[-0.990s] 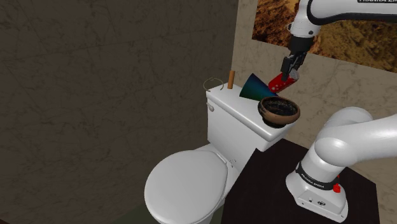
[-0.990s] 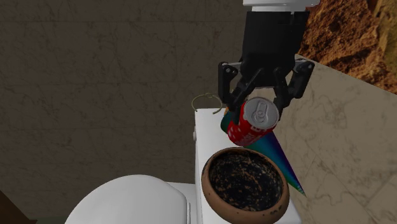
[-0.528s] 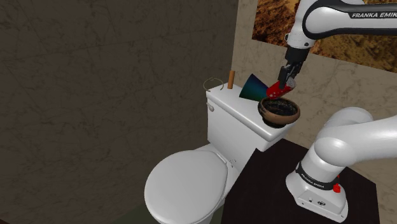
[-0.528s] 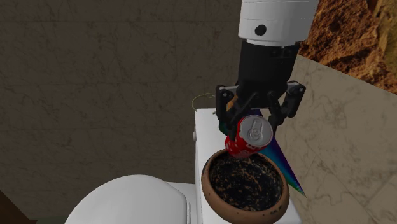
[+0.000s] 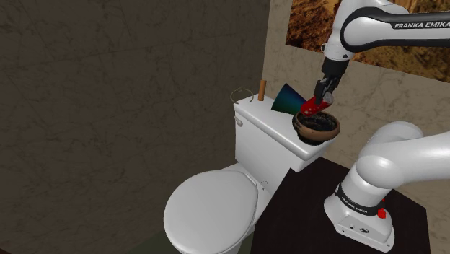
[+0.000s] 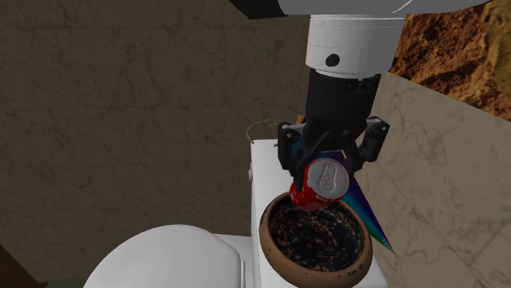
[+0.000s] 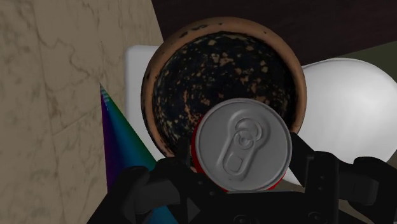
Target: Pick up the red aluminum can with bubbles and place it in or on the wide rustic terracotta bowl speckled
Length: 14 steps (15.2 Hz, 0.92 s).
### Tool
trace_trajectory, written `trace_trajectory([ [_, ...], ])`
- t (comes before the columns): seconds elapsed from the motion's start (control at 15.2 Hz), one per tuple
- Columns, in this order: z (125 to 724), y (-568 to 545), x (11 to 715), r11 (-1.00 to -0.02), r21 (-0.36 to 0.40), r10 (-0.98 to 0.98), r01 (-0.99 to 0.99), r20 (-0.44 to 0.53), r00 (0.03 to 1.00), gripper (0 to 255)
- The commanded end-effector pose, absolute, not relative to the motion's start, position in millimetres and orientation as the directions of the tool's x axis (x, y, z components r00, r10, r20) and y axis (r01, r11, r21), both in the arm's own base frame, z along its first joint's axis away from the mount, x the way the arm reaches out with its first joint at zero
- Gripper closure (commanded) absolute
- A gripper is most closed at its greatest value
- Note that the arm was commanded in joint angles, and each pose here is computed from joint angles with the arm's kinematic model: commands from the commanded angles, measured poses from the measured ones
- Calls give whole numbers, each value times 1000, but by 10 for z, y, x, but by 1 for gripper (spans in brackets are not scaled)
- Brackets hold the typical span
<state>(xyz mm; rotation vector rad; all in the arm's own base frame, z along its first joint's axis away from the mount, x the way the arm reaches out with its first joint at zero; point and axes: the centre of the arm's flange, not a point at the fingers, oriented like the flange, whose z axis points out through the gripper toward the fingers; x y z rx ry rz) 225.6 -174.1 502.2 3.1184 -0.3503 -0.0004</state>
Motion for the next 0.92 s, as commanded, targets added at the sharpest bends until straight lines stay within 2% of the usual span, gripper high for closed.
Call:
trace_trajectory([
  [0.0, 5023, -1741, 2255, -975, 4, -222, -222, 1, 975, 255],
  [0.07, 5023, -1741, 2255, -975, 4, -222, -222, 1, 975, 255],
  [0.13, 5023, -1741, 2255, -975, 4, -222, -222, 1, 975, 0],
  [0.46, 5023, -1741, 2255, -975, 4, -222, -222, 1, 975, 0],
  [0.73, 5523, -1739, 2255, -975, 4, -222, -222, 1, 975, 0],
  [0.86, 5523, -1739, 2255, -975, 4, -222, -222, 1, 975, 0],
])
